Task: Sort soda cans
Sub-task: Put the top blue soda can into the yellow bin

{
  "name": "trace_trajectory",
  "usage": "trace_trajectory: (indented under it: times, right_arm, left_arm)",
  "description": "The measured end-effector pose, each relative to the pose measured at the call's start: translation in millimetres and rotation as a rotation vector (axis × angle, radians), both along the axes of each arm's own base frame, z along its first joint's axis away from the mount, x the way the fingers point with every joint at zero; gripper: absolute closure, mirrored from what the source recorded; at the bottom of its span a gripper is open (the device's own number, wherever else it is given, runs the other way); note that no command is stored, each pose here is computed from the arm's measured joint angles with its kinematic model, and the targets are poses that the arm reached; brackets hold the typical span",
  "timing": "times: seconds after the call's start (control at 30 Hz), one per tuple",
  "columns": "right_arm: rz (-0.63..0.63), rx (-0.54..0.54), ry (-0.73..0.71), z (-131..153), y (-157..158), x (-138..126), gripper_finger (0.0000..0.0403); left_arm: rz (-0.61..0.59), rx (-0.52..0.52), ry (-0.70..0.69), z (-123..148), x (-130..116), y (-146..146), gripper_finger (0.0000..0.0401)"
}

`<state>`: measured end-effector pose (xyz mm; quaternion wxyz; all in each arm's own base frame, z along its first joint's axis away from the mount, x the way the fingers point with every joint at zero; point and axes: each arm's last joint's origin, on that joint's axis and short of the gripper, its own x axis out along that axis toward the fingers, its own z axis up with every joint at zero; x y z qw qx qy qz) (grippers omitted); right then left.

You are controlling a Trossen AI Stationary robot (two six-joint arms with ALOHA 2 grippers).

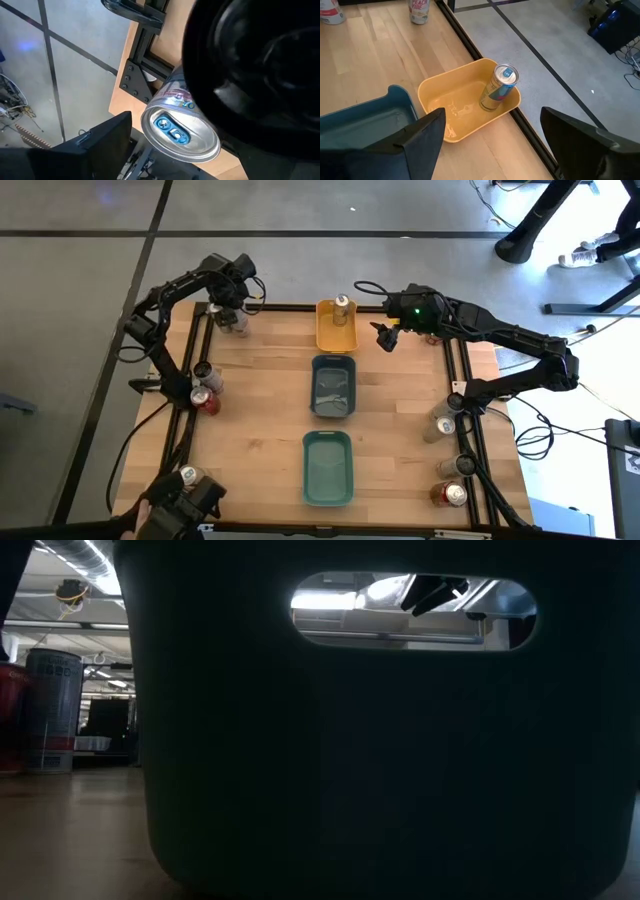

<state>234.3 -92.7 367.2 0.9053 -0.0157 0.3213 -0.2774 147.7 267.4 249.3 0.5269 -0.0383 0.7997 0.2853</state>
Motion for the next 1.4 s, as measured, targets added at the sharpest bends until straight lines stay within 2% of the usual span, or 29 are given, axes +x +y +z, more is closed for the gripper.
trace_trajectory:
  times: [0.27, 0.6, 0.77, 1.07, 1.17, 1.4]
  right_arm:
    - [0.014, 0.01, -0.004, 0.0, 0.4, 0.2, 0.0078]
    - [0.014, 0.01, -0.004, 0.0, 0.4, 0.3, 0.0078]
    - [0.022, 0.001, 0.001, 0.1, 0.4, 0.3, 0.0078]
    - [0.027, -0.008, -0.002, 0.7, 0.2, 0.9, 0.0078]
    - [0.027, -0.014, -0.016, 1.9, 0.0, 1.6, 0.0078]
    - [0.031, -0.017, -0.024, 2.6, -0.1, 2.1, 0.0078]
  left_arm:
    - [-0.001, -0.003, 0.008, 0.1, -0.4, -0.4, 0.0084]
    - [-0.041, -0.063, 0.045, 0.5, 3.3, -9.2, 0.0084]
    - [-0.031, -0.073, 0.014, 0.2, 6.1, -11.1, 0.0084]
    - [0.021, 0.018, 0.05, 6.6, 10.7, -13.4, 0.0084]
    - [0.027, 0.085, 0.076, 10.8, 12.7, -11.3, 0.0084]
    - [0.124, 0.109, 0.078, 11.3, -3.1, -2.4, 0.0084]
